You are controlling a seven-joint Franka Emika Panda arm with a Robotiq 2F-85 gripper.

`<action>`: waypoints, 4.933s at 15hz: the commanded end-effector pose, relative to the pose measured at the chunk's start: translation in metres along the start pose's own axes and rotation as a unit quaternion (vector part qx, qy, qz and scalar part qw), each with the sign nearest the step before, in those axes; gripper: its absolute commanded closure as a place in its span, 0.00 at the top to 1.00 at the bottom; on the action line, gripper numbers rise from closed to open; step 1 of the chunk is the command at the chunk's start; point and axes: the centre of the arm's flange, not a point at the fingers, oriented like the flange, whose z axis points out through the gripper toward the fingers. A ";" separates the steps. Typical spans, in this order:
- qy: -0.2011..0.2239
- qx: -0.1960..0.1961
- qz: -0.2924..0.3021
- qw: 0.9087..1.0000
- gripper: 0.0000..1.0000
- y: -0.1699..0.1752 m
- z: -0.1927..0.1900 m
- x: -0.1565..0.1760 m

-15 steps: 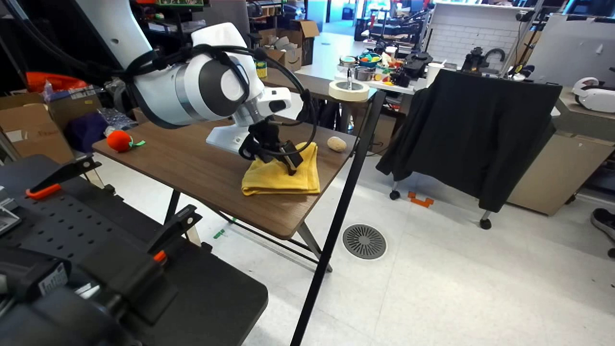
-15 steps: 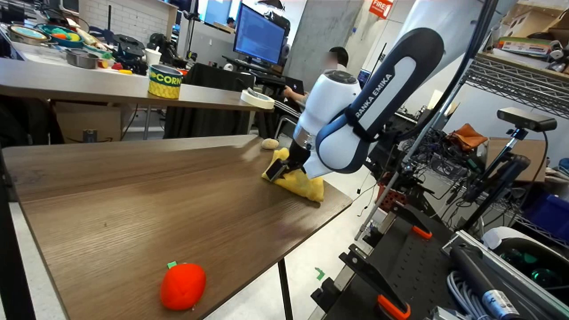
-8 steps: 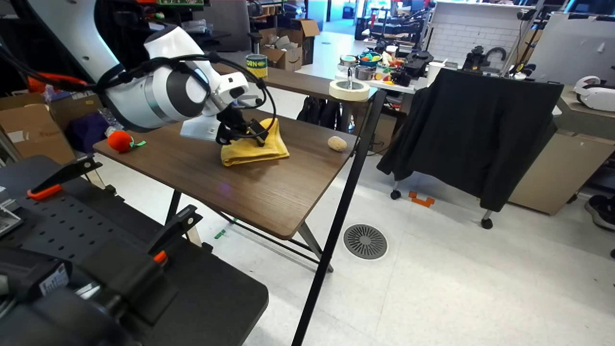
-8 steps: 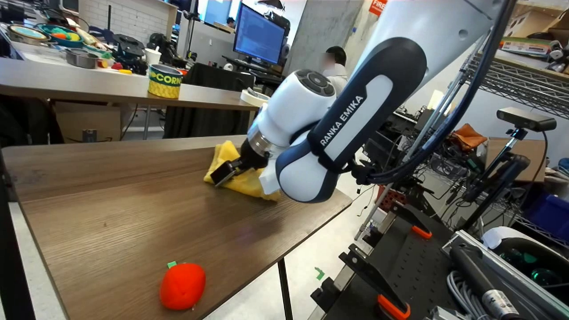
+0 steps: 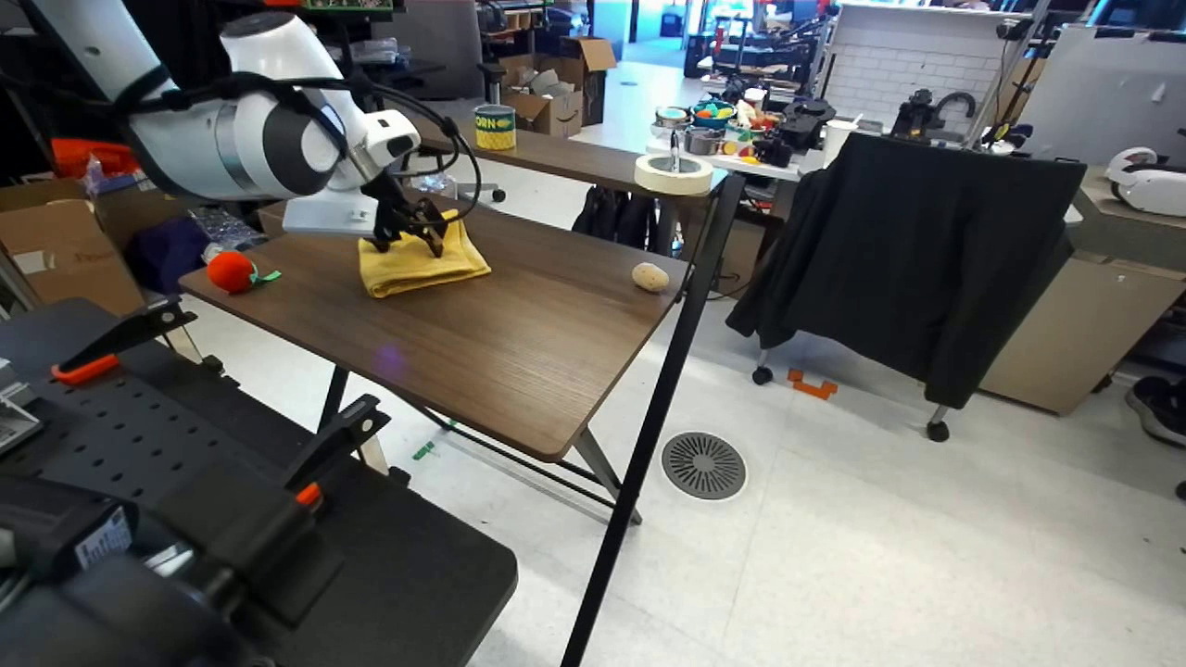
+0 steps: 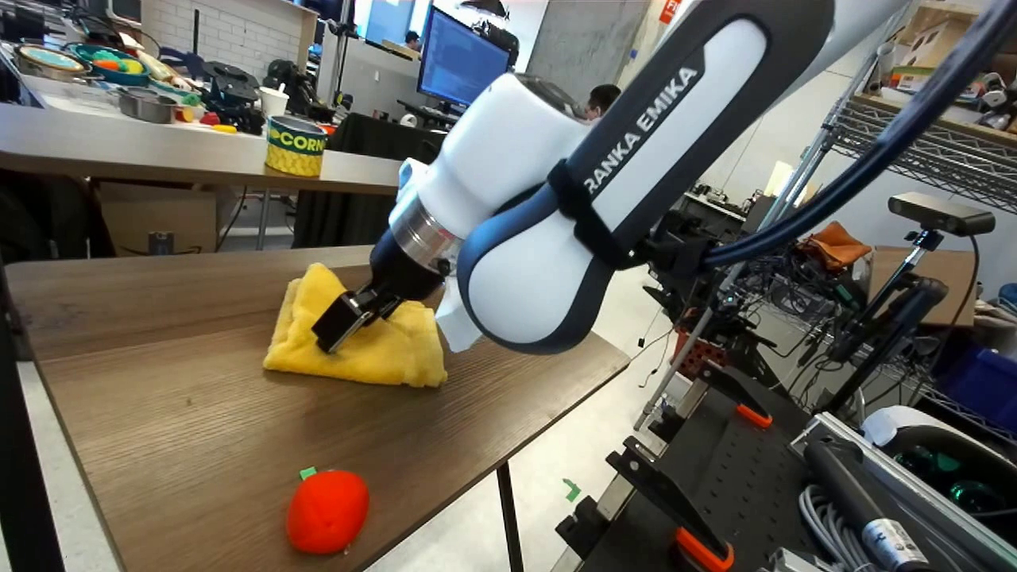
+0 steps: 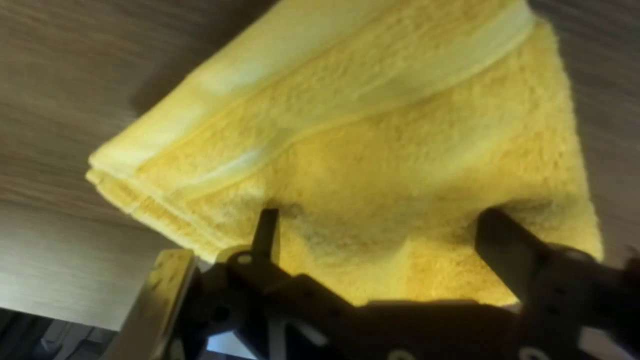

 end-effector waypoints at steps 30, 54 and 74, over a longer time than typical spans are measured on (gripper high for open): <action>-0.220 0.158 -0.279 0.921 0.34 -0.156 -0.053 -0.021; -0.101 -0.152 0.220 0.958 0.08 0.248 -0.027 -0.058; 0.118 -0.093 0.220 0.964 1.00 0.125 -0.136 0.018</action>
